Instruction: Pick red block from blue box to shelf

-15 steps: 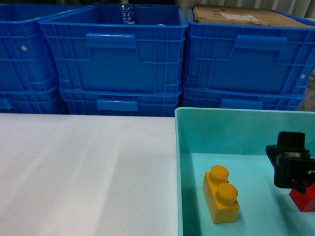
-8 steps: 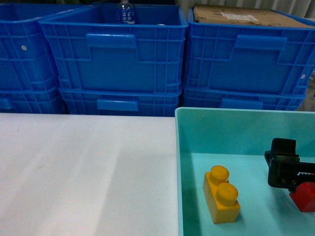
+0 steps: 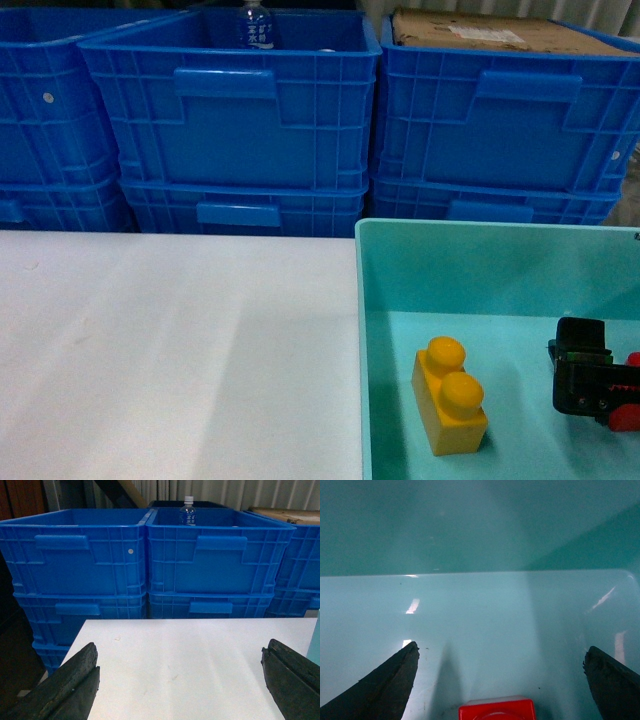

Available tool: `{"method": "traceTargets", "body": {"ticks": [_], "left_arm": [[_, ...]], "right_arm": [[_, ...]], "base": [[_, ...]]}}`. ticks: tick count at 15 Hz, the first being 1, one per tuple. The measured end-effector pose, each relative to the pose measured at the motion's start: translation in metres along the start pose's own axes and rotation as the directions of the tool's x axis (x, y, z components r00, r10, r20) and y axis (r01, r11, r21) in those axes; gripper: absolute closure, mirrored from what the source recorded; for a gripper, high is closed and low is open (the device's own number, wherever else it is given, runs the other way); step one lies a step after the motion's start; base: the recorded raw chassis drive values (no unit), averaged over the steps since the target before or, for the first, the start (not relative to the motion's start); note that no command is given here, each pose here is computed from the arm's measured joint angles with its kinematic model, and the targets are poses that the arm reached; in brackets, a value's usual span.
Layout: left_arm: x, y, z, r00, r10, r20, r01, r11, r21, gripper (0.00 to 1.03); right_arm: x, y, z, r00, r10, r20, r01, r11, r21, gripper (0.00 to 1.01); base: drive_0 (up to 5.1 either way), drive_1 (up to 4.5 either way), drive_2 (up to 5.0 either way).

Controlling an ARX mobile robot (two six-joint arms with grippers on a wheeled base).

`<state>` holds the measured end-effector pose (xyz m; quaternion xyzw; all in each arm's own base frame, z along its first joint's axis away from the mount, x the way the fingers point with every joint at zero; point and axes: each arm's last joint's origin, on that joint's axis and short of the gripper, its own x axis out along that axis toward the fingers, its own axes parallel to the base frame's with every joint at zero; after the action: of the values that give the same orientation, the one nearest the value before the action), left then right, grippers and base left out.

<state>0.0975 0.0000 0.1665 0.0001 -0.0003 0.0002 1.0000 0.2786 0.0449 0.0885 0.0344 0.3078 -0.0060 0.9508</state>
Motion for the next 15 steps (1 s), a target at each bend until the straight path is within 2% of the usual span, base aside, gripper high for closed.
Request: {"method": "traceTargets", "body": {"ticks": [5,8,10,12,15], "left_arm": [[0.000,0.000,0.000,1.000,0.000,0.000,0.000,1.0000,0.000,0.05],[0.000,0.000,0.000,1.000,0.000,0.000,0.000,1.0000,0.000,0.05],[0.000,0.000,0.000,1.000,0.000,0.000,0.000,1.0000,0.000,0.05],[0.000,0.000,0.000,1.000,0.000,0.000,0.000,1.0000,0.000,0.05],[0.000,0.000,0.000,1.000,0.000,0.000,0.000,1.0000,0.000,0.05]], "right_arm": [[0.009,0.012,0.004,1.000,0.000,-0.002,0.000,0.9997,-0.023,0.03],[0.013,0.015,0.008,1.000,-0.002,-0.005,0.002,0.9997,-0.025,0.06],[0.013,0.017,0.007,1.000,-0.012,-0.017,0.012,0.9995,-0.029,0.22],[0.013,0.016,0.007,1.000,-0.018,-0.017,0.018,0.9995,-0.025,0.08],[0.012,0.016,0.004,1.000,-0.024,-0.015,0.024,0.9995,-0.019,0.08]], "base": [[0.0,0.00,0.0],[0.0,0.00,0.0],[0.0,0.00,0.0],[0.0,0.00,0.0],[0.0,0.00,0.0]]}}
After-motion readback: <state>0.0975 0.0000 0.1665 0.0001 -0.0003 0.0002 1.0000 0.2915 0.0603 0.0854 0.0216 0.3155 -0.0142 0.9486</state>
